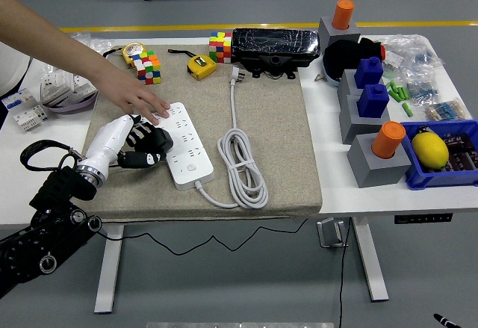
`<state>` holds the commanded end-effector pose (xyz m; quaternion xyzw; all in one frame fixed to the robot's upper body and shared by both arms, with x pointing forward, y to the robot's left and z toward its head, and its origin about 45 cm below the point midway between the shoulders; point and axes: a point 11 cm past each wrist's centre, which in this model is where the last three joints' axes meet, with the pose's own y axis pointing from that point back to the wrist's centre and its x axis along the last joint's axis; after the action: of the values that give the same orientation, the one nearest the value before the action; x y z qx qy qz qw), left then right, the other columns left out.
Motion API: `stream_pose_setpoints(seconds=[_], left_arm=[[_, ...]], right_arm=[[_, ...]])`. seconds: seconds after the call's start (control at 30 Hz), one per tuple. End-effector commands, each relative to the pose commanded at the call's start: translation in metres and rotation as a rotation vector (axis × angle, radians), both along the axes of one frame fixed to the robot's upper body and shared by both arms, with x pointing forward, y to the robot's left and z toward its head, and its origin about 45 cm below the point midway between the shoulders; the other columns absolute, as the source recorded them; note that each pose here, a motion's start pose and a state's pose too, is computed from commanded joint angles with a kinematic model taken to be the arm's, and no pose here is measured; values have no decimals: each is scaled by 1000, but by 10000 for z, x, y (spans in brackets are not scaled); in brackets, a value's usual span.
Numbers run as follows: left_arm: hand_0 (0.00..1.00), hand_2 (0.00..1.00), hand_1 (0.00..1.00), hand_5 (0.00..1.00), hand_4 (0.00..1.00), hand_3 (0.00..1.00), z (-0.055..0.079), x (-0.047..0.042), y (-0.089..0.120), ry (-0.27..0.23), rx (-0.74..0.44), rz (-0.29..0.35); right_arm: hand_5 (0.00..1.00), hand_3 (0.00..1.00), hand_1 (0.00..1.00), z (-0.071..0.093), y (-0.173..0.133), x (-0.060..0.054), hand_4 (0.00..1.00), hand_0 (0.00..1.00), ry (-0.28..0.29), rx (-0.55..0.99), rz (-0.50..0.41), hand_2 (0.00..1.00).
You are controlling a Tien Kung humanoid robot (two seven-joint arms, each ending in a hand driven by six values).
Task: Put the plug near the board,insert it into the board,press the button,pull the plug out
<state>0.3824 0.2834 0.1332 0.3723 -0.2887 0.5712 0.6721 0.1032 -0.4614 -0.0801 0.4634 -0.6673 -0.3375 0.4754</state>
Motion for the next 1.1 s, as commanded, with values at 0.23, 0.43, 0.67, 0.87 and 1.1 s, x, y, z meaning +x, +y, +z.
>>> stream_pose_setpoints(seconds=[0.23,0.43,0.67,0.87,1.1], left_arm=[[756,768,790,424,998,812,-31,2,-6,18,-20,4],[759,789,801,480,998,830,-29,2,-5,18,-27,6],[755,792,801,502,998,826,6,1,-7,-2,-39,10],[743,755,781,519,998,786,138,-56,-22,-86,-73,14],[743,749,782,513,947,763,256,-300,-38,-177,-88,-3]], right_arm=[[548,561,646,-3,6,-2,983,651,1,1,1,639],[550,560,646,-4,6,-7,982,650,1,2,0,639],[549,562,646,-4,13,3,983,651,0,3,2,639],[549,561,646,3,11,18,982,651,-4,2,4,639],[549,561,646,-2,14,7,982,650,1,1,7,639]])
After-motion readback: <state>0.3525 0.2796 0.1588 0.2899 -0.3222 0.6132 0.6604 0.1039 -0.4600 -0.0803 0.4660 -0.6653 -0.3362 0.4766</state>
